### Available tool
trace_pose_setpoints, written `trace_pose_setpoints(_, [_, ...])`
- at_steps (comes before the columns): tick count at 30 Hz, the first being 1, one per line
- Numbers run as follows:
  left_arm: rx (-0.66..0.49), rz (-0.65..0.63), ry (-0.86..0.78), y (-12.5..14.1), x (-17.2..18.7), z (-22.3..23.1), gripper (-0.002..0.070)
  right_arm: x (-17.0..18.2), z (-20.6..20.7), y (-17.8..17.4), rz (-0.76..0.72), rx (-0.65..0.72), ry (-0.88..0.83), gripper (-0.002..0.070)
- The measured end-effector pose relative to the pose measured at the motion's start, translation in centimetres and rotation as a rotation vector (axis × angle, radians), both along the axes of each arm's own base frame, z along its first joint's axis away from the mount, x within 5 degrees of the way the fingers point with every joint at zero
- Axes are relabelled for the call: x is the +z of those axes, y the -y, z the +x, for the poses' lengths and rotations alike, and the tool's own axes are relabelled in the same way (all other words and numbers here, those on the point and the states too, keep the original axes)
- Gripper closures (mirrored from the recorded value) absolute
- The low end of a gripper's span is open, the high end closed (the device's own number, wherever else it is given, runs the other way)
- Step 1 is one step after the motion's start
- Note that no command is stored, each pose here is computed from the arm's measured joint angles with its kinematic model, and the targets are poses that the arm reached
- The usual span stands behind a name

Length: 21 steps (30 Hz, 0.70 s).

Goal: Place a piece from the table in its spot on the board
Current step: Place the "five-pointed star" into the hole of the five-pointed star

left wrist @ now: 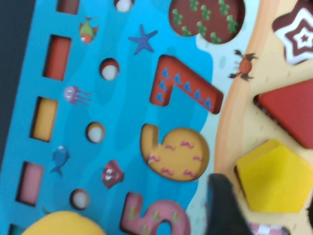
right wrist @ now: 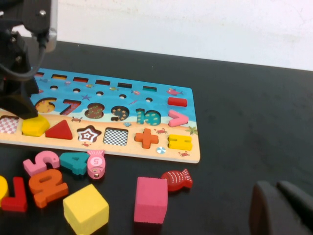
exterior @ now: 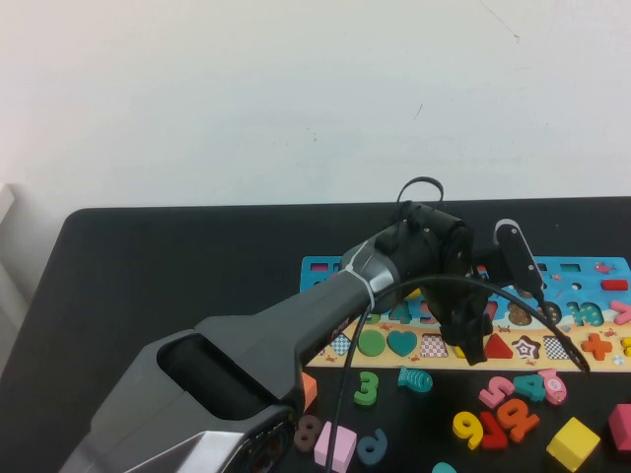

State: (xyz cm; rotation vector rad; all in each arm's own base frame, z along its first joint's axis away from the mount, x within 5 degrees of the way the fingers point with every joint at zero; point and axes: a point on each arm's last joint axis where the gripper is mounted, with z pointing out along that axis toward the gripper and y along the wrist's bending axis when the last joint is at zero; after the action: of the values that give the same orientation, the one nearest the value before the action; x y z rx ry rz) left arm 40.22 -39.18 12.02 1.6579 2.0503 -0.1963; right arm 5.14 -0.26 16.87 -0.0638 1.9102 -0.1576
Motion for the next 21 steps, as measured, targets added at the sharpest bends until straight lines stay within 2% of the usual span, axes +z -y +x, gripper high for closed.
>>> trace_pose_setpoints(2, [0.013, -0.03, -0.005, 0.3, 0.1, -0.1, 0.0403, 0.0, 0.0, 0.0, 0.0, 0.0, 0.0, 0.0657])
trace_pose_setpoints(6, [0.021, -0.094, 0.02, 1.2, 0.2, -0.2, 0.0594, 0.0, 0.0, 0.0, 0.0, 0.0, 0.0, 0.0657])
trace_pose_setpoints(8, [0.022, -0.114, 0.036, 1.6, 0.0, -0.3, 0.0638, 0.0, 0.0, 0.0, 0.0, 0.0, 0.0, 0.0657])
trace_pose_setpoints(12, [0.028, -0.128, 0.042, 1.9, -0.9, -0.2, 0.0668, 0.0, 0.0, 0.0, 0.0, 0.0, 0.0, 0.0657])
trace_pose_setpoints(21, [0.027, -0.096, 0.009, 1.8, -3.0, -0.4, 0.0675, 0.0, 0.0, 0.0, 0.0, 0.0, 0.0, 0.0657])
